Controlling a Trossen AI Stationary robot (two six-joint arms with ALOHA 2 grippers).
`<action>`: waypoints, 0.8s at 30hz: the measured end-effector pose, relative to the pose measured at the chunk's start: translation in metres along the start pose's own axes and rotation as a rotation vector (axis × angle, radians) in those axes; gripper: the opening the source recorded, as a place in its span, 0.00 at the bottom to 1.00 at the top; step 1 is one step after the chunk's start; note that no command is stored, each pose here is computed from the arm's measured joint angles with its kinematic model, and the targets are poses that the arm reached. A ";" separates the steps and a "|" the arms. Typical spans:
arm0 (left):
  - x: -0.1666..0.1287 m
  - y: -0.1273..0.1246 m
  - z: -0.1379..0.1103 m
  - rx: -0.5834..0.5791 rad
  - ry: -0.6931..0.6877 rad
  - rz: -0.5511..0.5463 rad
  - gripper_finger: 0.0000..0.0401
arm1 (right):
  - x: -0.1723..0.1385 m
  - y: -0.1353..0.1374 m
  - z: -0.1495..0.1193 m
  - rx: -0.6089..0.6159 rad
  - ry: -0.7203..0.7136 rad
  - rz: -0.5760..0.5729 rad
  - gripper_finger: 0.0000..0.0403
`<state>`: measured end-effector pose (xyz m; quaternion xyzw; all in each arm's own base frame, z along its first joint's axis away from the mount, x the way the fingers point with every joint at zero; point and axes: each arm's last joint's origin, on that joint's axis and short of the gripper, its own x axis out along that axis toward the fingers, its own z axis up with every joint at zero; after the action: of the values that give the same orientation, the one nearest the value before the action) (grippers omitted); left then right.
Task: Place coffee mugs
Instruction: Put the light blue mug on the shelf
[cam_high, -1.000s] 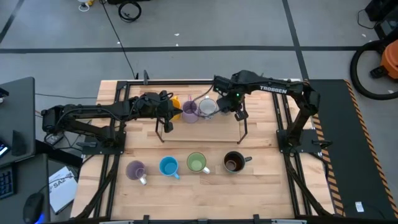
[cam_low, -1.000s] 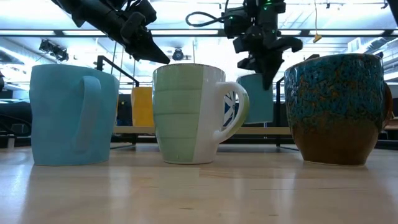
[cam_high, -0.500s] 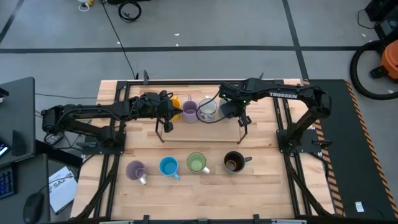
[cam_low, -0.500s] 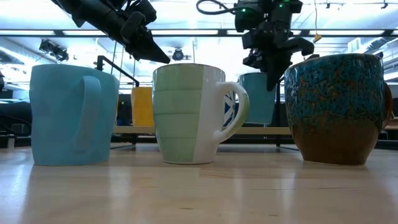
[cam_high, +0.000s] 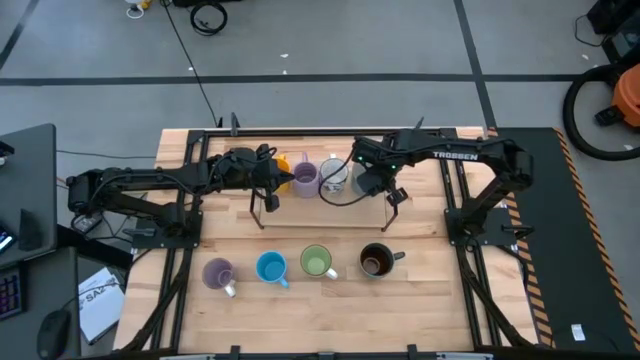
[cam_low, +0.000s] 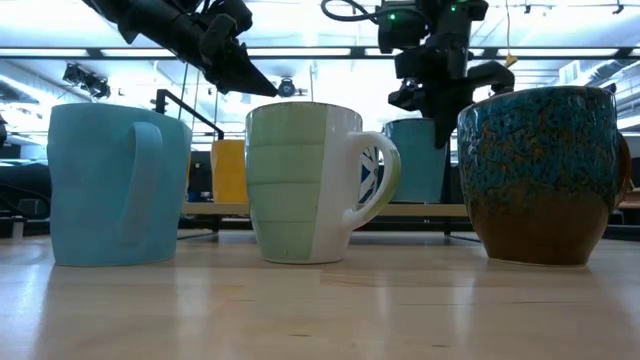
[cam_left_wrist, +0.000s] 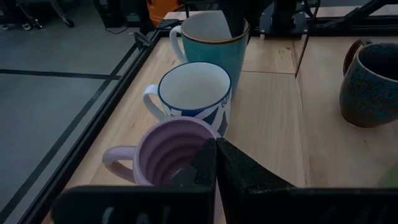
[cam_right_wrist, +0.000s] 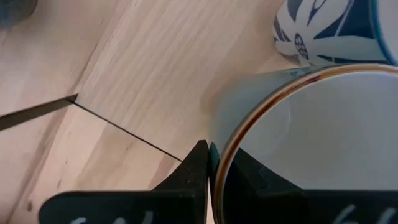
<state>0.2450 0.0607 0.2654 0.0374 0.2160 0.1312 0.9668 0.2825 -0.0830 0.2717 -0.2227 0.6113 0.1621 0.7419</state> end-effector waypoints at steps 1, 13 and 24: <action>0.000 0.000 0.000 0.000 0.000 0.000 0.03 | 0.001 -0.001 -0.001 -0.006 0.001 0.001 0.09; 0.000 0.000 0.000 0.000 0.000 0.000 0.03 | 0.009 -0.011 -0.006 -0.026 -0.036 0.067 0.09; 0.000 -0.001 0.000 0.002 0.000 -0.005 0.03 | 0.013 -0.014 -0.006 0.016 -0.017 0.045 0.14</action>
<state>0.2452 0.0596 0.2653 0.0380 0.2163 0.1287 0.9670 0.2873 -0.0984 0.2603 -0.2016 0.6110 0.1756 0.7451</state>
